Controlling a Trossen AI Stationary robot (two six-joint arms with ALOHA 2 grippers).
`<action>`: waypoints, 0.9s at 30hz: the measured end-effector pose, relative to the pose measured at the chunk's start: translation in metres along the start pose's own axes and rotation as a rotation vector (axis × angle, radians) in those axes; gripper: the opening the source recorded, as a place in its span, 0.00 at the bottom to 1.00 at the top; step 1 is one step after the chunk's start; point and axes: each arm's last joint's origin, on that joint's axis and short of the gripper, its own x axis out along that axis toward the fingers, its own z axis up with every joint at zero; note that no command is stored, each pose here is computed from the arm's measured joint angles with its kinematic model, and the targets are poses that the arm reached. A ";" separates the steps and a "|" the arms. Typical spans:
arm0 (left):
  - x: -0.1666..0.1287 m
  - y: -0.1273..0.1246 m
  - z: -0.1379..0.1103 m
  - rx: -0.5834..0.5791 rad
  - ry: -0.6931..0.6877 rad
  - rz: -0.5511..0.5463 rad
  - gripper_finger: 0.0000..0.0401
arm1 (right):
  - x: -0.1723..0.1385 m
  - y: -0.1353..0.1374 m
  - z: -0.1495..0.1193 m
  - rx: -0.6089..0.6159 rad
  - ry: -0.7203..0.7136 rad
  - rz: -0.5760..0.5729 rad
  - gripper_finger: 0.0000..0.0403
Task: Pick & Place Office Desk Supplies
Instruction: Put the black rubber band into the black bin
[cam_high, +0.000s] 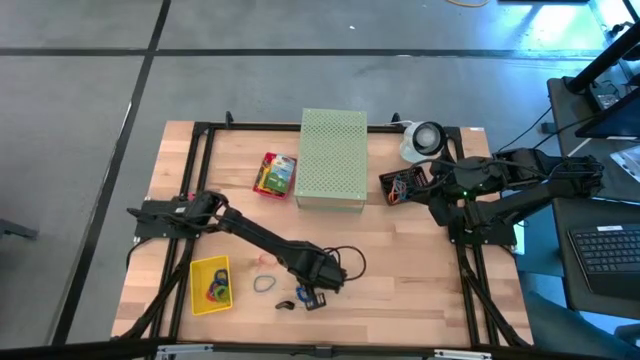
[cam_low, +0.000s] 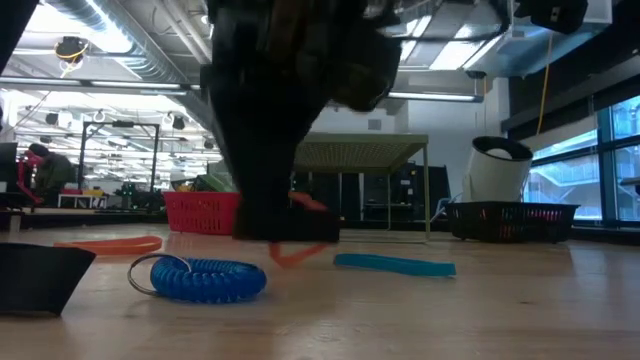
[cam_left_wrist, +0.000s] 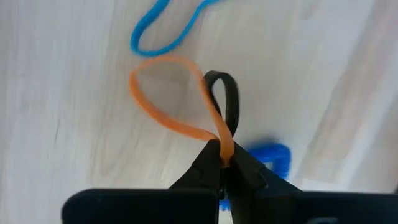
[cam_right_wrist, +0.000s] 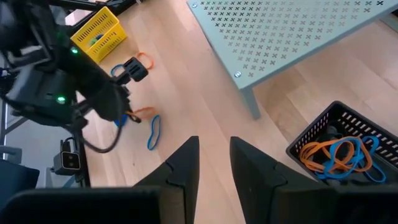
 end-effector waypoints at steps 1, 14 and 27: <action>-0.003 -0.002 0.002 0.008 -0.006 -0.005 0.01 | 0.000 0.000 0.000 -0.001 0.005 -0.001 0.22; -0.008 0.010 0.013 0.015 0.001 -0.033 0.01 | 0.000 -0.001 -0.002 -0.005 0.030 -0.007 0.23; 0.015 0.029 0.022 0.051 0.039 -0.001 0.01 | 0.000 -0.001 -0.003 -0.012 0.043 0.003 0.23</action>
